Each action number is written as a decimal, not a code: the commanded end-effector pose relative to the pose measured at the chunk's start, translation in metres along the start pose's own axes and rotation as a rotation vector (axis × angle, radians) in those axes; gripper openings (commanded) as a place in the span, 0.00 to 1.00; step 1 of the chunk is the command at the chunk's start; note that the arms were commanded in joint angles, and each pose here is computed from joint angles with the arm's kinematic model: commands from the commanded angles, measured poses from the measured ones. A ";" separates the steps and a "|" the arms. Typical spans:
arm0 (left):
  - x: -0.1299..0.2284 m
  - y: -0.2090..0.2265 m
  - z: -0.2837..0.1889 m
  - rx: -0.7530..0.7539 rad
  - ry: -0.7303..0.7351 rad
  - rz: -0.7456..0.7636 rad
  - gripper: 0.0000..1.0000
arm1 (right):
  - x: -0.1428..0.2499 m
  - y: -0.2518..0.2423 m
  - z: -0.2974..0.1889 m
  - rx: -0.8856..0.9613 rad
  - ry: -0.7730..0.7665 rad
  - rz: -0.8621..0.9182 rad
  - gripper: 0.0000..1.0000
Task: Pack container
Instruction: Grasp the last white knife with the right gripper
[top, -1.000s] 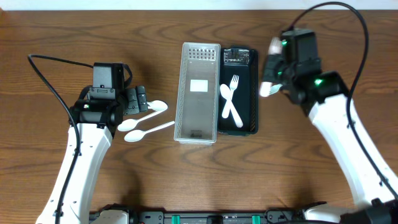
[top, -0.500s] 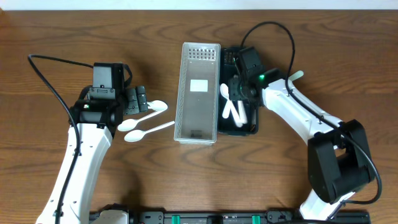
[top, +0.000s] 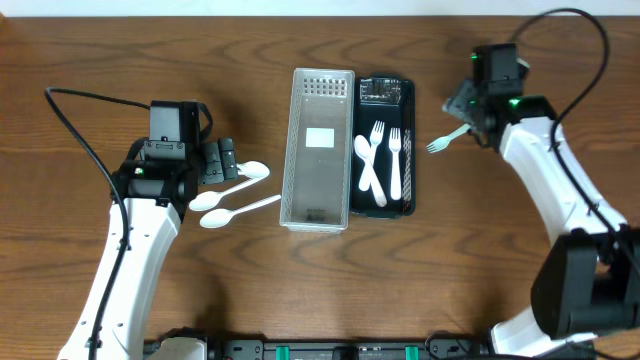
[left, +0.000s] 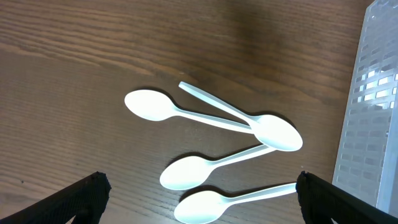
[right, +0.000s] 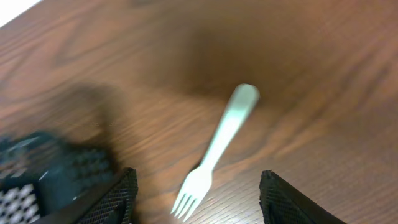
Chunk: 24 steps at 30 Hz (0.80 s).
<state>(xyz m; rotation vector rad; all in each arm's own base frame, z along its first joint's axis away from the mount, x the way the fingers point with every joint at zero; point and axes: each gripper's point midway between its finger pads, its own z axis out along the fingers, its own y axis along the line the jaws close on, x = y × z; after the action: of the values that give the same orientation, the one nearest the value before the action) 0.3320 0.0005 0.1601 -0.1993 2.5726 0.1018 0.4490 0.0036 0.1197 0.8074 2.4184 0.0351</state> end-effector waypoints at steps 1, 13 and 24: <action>-0.006 0.000 -0.003 0.005 -0.011 0.010 0.98 | 0.020 -0.008 0.035 0.025 0.101 0.148 0.65; -0.006 0.000 -0.003 0.005 -0.011 0.010 0.98 | 0.054 0.004 0.102 -0.066 0.273 0.400 0.58; -0.006 0.000 -0.003 0.005 -0.011 0.010 0.98 | 0.069 -0.032 0.112 0.067 0.311 0.405 0.57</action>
<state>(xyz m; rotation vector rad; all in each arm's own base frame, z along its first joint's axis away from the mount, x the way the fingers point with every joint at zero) 0.3319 0.0005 0.1600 -0.1992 2.5730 0.1019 0.4616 0.0133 0.0068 1.3429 2.4679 0.3579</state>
